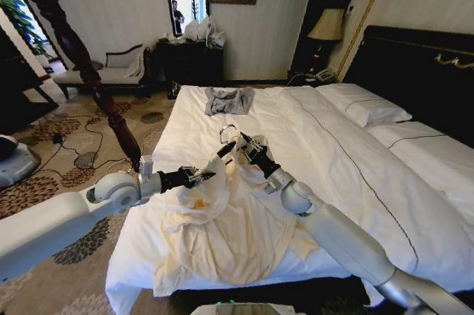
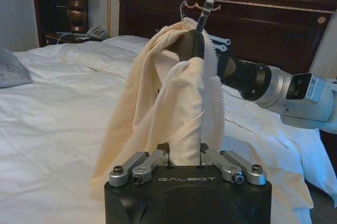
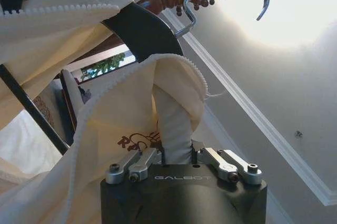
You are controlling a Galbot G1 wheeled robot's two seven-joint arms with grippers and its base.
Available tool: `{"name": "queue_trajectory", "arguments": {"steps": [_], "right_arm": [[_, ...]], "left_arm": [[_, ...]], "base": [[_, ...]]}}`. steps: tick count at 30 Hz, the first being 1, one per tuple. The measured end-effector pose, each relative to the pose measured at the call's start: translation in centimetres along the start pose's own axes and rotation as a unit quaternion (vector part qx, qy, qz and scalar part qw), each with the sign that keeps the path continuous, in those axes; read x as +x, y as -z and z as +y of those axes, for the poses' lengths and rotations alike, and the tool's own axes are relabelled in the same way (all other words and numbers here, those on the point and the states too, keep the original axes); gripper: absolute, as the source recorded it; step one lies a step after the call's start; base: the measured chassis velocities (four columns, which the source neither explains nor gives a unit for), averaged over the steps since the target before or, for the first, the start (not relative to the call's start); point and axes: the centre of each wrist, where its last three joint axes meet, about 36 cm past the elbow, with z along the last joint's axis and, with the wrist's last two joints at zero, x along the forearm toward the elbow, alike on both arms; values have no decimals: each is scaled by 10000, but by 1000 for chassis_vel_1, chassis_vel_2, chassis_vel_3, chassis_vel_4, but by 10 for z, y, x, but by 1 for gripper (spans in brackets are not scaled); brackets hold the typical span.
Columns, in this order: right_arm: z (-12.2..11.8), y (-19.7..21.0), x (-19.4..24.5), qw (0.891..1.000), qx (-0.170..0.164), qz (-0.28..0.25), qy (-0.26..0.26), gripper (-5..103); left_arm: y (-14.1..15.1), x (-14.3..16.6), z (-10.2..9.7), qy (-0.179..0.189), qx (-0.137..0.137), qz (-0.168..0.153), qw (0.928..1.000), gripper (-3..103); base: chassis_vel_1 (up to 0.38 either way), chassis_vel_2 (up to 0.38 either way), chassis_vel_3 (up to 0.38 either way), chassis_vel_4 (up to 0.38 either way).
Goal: Pick up the clothes from the bed and hang them on the clothes hanger.
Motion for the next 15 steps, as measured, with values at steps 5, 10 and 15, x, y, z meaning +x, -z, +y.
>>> {"name": "queue_trajectory", "arguments": {"steps": [5, 10, 15], "right_arm": [[0, 0, 0, 10000, -22, -3, -6, 23], [1, 1, 1, 10000, -48, -23, 0, 23], [2, 1, 1, 10000, -74, -36, 14, 23]], "left_arm": [[-1, 1, -1, 13, 15, 9, 10000, 19], [-5, 7, -1, 77, 39, -32, 10000, 19], [-6, 13, -5, 227, 19, -95, 9997, 19]], "base": [[0, 0, 0, 0], [0, 0, 0, 0], [0, 0, 0, 0]]}}
